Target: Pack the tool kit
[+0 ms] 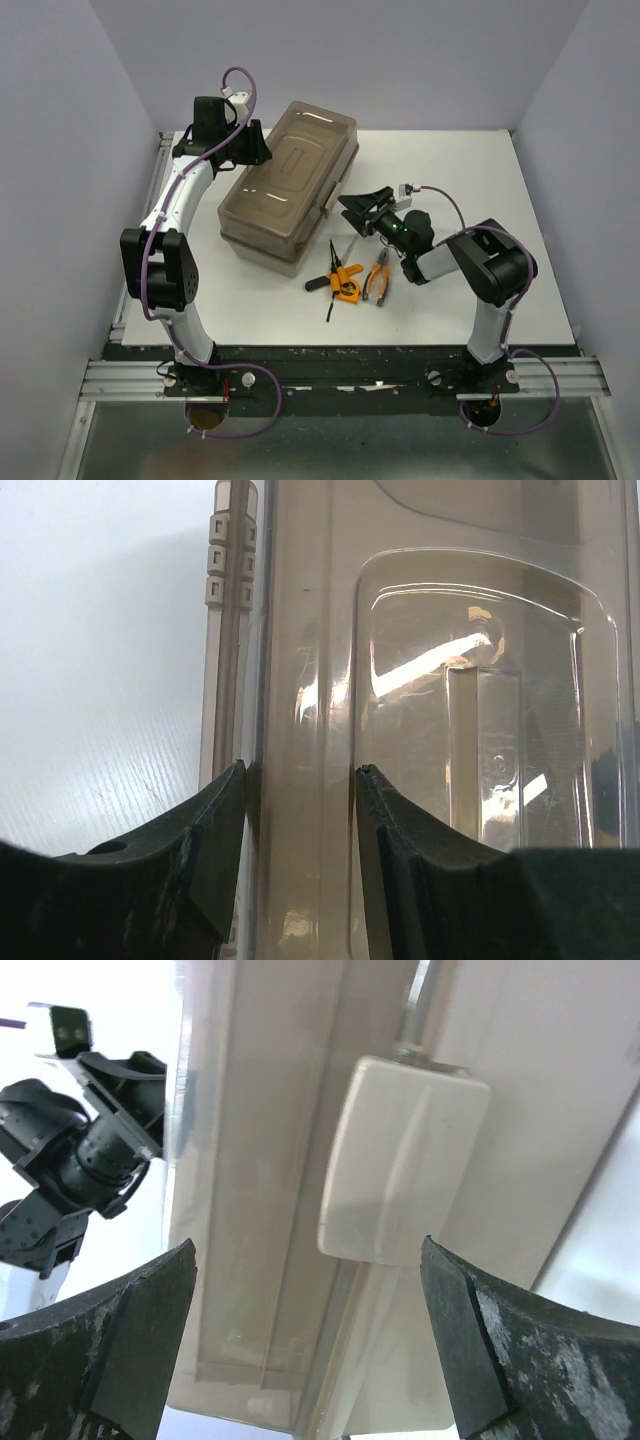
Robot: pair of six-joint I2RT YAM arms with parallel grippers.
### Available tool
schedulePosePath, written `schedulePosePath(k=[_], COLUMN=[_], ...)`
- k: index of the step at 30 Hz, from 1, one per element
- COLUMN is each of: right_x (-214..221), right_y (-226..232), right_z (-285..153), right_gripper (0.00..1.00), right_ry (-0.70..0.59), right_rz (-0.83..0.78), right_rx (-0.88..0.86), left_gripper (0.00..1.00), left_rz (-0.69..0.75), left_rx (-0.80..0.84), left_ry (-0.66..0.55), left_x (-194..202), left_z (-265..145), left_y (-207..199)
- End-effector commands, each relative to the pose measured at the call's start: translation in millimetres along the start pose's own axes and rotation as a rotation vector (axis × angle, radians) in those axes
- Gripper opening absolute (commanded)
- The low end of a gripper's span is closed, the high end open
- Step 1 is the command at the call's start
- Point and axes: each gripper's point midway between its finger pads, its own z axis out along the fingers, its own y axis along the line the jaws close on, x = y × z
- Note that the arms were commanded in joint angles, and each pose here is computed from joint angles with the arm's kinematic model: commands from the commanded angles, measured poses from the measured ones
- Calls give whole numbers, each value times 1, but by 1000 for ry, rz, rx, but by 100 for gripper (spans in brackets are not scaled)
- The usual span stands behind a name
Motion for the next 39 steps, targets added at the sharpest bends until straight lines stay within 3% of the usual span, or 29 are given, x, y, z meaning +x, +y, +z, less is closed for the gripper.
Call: schedulePosePath(k=[1, 9, 17, 27, 39], right_x=[-15, -21, -37, -27, -49], right_y=[42, 51, 30, 46, 41], right_z=[-6, -9, -17, -1, 9], right_gripper=[100, 100, 100, 100, 100], right_ry=[-81, -69, -48, 73, 106], right_rz=[-105, -223, -382, -455, -546], right_rx=[-101, 4, 321, 403, 557], left_gripper=[39, 33, 28, 27, 29], left_rz=[-40, -90, -56, -7, -73], left_rx=[-202, -228, -230, -49, 91], left_ry=[414, 414, 361, 448, 313], left_x=[134, 141, 132, 150, 112], left_z=[25, 18, 15, 41, 35], left_y=[64, 83, 79, -14, -96])
